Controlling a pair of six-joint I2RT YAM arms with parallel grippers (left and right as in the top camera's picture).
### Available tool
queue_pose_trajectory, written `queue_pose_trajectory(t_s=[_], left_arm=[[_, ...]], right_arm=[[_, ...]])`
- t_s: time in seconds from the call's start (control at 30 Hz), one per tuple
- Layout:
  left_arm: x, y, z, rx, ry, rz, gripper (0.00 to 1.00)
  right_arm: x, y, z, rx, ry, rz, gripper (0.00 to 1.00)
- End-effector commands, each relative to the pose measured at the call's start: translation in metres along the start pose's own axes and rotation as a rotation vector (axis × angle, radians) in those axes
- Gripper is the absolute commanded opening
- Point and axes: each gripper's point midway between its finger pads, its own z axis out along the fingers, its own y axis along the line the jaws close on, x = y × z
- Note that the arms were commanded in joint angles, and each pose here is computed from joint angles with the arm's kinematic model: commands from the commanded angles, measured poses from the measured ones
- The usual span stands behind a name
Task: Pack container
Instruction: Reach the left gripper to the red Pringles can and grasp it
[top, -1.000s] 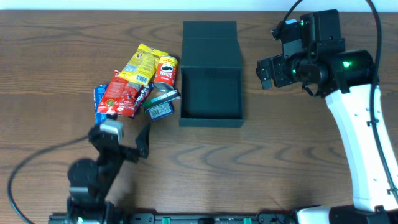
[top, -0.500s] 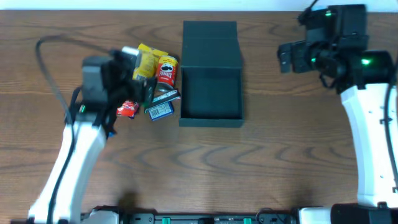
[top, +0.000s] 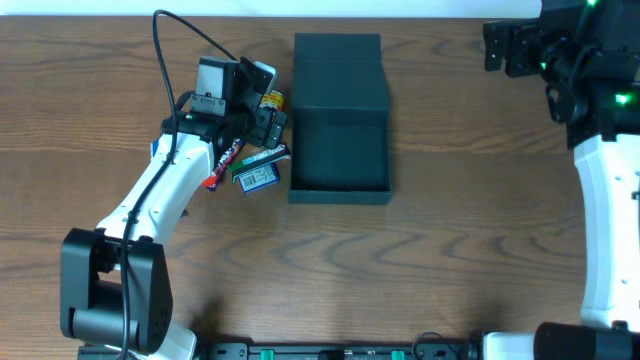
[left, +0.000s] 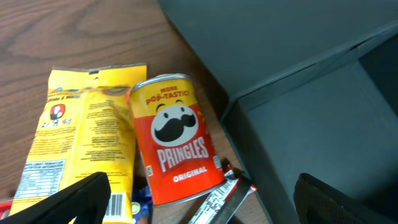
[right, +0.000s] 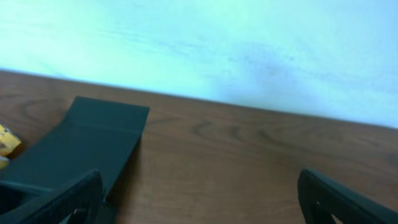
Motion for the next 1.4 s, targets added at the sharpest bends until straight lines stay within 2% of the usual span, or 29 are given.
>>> queue_pose_trajectory(t_s=[0.0, 0.23, 0.63, 0.77, 1.0, 1.03, 1.1, 1.37], left_arm=[[-0.008, -0.005, 0.001, 0.041, -0.025, 0.023, 0.95], [0.004, 0.025, 0.015, -0.108, 0.024, 0.014, 0.95], [0.013, 0.037, 0.055, -0.136, 0.024, 0.016, 0.95], [0.016, 0.039, 0.065, -0.136, 0.024, 0.016, 0.99], [0.023, 0.039, 0.078, -0.124, 0.033, 0.004, 1.0], [0.023, 0.037, 0.078, -0.114, 0.031, 0.001, 0.94], [0.022, 0.032, 0.079, -0.084, 0.027, -0.014, 0.89], [0.03, 0.029, 0.084, -0.066, 0.048, -0.049, 0.85]], right_arm=[[-0.004, 0.001, -0.005, -0.009, -0.018, -0.033, 0.99], [-0.002, 0.002, -0.004, -0.015, -0.01, -0.029, 0.99], [0.012, 0.004, -0.005, -0.024, 0.045, 0.034, 0.99], [0.014, 0.004, -0.005, -0.025, 0.057, 0.04, 0.99], [0.015, 0.005, -0.005, -0.025, 0.06, 0.04, 0.99], [0.015, 0.005, -0.005, -0.025, 0.06, 0.04, 0.99], [0.015, 0.005, -0.005, -0.025, 0.06, 0.04, 0.99], [0.015, 0.005, -0.005, -0.025, 0.06, 0.059, 0.99]])
